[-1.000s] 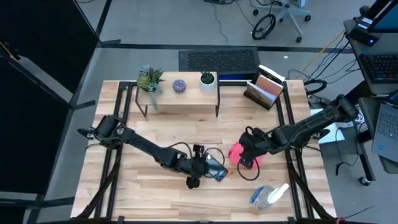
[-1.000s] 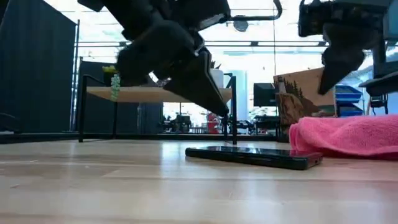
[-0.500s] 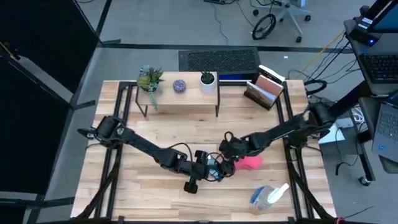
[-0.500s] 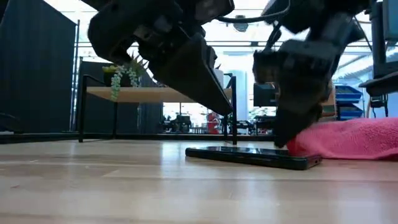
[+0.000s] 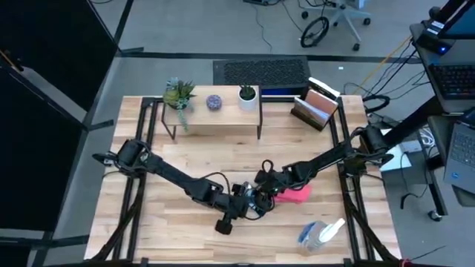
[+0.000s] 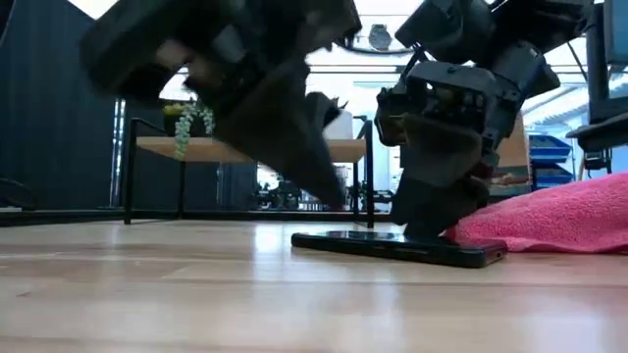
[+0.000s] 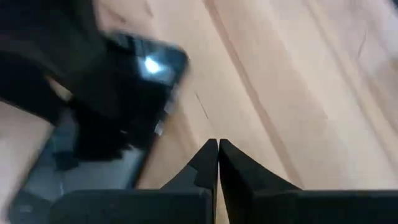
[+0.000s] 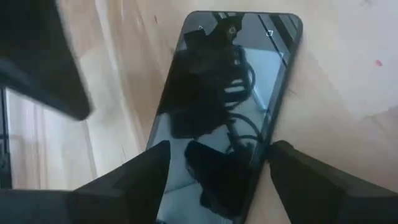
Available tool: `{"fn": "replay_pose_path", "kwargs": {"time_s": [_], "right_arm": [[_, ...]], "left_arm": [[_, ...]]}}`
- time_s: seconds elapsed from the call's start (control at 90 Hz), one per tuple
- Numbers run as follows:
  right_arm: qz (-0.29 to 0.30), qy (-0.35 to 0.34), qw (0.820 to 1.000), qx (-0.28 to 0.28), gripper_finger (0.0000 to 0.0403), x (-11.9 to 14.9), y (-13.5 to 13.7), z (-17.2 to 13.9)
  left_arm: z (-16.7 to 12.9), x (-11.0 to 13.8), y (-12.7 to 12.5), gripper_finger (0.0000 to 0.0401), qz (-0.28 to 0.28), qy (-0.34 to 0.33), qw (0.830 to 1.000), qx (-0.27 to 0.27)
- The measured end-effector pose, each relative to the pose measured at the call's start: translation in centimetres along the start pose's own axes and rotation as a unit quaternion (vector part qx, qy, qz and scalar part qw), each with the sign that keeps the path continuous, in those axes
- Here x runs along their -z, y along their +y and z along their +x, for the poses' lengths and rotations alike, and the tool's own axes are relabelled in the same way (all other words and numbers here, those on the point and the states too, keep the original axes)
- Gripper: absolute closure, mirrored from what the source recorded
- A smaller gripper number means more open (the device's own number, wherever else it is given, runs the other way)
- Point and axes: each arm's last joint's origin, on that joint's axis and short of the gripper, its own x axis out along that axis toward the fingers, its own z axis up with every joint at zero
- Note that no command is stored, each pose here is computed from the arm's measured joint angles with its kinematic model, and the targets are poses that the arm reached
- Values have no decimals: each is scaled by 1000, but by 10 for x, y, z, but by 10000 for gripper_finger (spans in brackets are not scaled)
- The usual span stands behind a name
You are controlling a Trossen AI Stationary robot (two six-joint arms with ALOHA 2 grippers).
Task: Apply microfiber cloth
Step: Spray the back of the cellphone using the spray bottle
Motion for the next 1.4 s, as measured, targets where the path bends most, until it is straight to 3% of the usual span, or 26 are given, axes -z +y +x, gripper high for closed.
{"fn": "replay_pose_path", "kwargs": {"time_s": [0.3, 0.744, 1.167, 1.4], "right_arm": [[-12, -8, 1000, -14, 152, 0, 3, 1], [-40, -32, 995, -82, 151, -3, 14, 2], [-38, 18, 991, -131, 151, -2, 16, 1], [-55, 6, 991, -123, 151, -2, 16, 0]], "left_arm": [[28, 10, 16, 401, -2, -4, 1000, -13], [30, 10, 28, 401, -14, -9, 999, -29], [30, 11, 29, 401, -10, -5, 999, -32], [30, 11, 29, 401, -10, -4, 999, -31]]}}
